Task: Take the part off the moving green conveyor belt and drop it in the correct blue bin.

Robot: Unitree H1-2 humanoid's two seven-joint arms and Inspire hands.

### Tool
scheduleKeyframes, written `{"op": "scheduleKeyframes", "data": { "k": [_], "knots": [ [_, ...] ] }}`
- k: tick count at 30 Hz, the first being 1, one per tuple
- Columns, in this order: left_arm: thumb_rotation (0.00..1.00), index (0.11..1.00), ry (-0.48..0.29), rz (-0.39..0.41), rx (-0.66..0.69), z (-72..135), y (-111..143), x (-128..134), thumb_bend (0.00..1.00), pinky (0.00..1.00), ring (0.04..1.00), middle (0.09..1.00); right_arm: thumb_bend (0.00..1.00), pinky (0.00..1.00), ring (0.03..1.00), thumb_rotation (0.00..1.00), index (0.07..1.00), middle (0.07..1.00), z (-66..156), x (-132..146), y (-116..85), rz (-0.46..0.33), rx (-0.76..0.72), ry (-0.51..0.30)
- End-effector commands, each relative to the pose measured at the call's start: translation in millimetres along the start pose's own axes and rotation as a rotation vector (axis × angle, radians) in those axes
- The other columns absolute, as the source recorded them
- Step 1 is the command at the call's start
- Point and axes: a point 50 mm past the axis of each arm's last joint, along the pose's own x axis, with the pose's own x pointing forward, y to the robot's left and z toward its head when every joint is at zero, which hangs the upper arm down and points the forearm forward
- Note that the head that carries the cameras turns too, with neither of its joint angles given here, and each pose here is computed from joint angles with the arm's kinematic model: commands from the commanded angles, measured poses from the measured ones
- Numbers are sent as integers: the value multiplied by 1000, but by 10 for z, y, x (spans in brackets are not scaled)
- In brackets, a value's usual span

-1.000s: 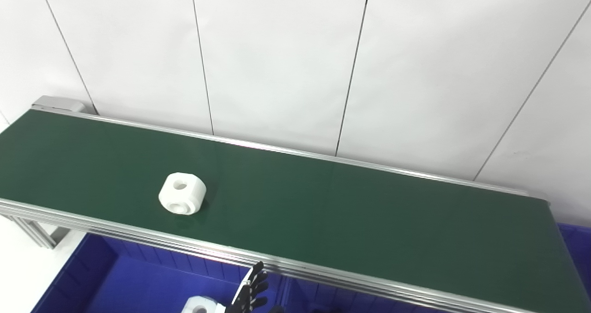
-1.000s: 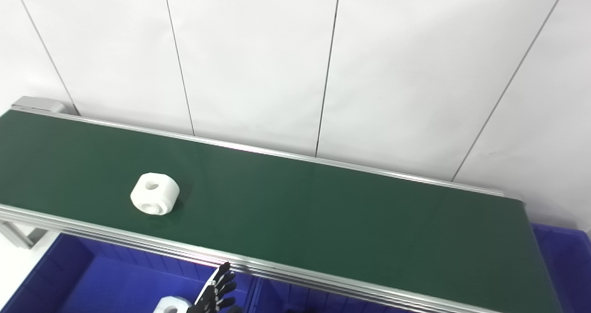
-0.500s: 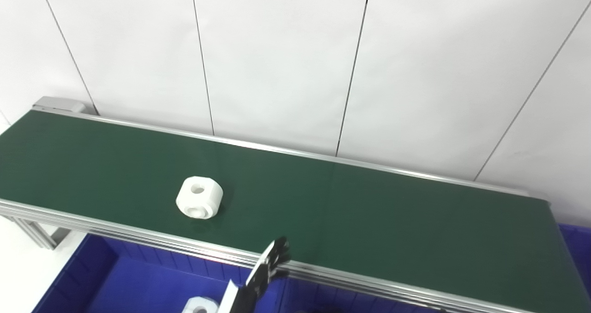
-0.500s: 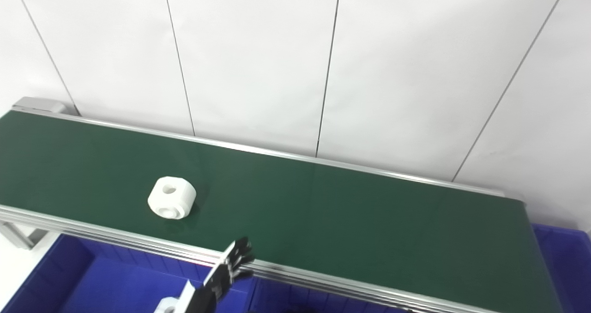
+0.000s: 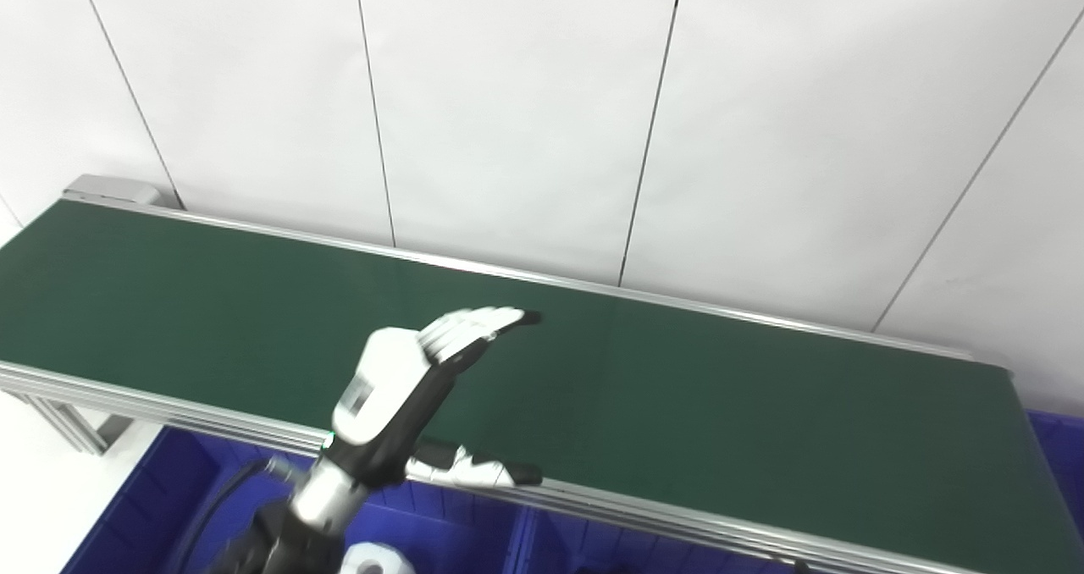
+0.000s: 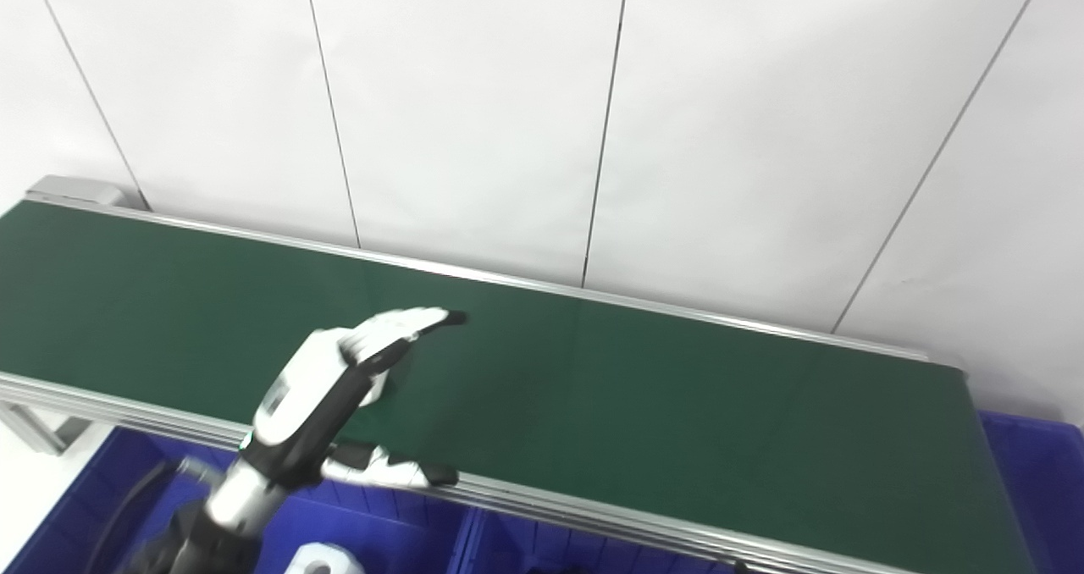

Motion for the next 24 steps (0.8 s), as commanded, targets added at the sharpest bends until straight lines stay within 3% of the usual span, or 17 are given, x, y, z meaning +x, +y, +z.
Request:
{"op": "scheduleKeyframes", "data": {
  "k": [1, 14, 19, 24],
  "knots": [
    [634, 816, -42, -29, 89, -151, 106, 175, 729, 816, 829, 835, 456, 938, 926, 1000, 963, 975, 140, 48, 16, 5, 20, -95],
    [520, 810, 22, -229, 238, -956, 94, 630, 819, 843, 830, 829, 512, 910, 915, 1000, 961, 968, 152, 24, 65, 6, 9, -100],
    [506, 804, 60, -342, 262, -1142, 40, 680, 822, 835, 837, 829, 530, 892, 907, 1000, 954, 961, 164, 14, 85, 2, 1, -104],
    [420, 796, 92, -409, 265, -1240, -39, 660, 830, 821, 836, 823, 561, 890, 907, 1000, 953, 961, 181, 9, 98, 4, 4, -107]
  ]
}}
